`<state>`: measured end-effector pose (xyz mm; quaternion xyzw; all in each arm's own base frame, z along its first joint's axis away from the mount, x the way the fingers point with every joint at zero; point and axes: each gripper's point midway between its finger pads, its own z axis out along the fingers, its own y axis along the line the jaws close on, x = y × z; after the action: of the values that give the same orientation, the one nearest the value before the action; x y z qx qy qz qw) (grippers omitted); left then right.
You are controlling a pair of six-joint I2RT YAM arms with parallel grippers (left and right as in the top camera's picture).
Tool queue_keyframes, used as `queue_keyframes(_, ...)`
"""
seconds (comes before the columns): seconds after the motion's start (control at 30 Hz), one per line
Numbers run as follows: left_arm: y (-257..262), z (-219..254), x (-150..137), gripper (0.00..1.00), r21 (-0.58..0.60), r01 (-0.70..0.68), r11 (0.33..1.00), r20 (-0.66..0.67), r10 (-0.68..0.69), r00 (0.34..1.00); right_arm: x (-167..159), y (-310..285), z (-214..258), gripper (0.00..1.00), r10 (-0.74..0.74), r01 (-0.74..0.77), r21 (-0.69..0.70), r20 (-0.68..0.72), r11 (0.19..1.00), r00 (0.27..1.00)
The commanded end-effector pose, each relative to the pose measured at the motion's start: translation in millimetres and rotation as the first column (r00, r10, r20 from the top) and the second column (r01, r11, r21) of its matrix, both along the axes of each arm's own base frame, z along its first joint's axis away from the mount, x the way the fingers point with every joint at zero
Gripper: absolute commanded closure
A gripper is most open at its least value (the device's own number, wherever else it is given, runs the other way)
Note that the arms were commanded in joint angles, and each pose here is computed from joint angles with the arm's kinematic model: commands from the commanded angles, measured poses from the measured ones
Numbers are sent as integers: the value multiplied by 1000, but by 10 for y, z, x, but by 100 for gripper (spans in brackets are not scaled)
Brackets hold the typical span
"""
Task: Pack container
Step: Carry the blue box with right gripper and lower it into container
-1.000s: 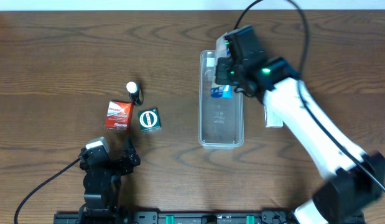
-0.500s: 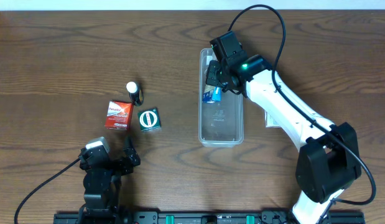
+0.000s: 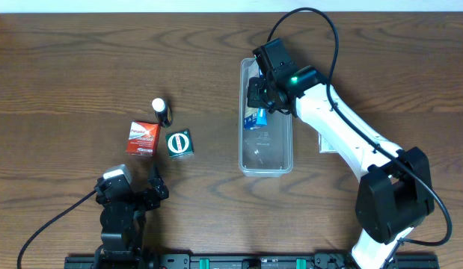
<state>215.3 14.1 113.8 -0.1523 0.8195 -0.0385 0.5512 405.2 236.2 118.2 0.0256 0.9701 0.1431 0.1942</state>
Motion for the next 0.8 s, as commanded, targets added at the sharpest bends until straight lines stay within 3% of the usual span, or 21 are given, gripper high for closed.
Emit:
queue_keyframes(0.0,18,-77,-2,2,15,-3,1000,-15,4,1000,-15,59,-49,98,51,-51,-9,-4,999,999)
queue_keyframes(0.33,18,-77,-2,2,15,-3,1000,-15,4,1000,-33,145,-323,97,52,-52,-9,-59,999,997)
queue_keyframes(0.6,18,-77,-2,2,15,-3,1000,-15,4,1000,-1,162,-312,89,42,-42,2,-49,999,998)
queue_keyframes(0.77,18,-77,-2,2,15,-3,1000,-15,4,1000,-5,160,-314,94,8,-7,14,-62,1000,998)
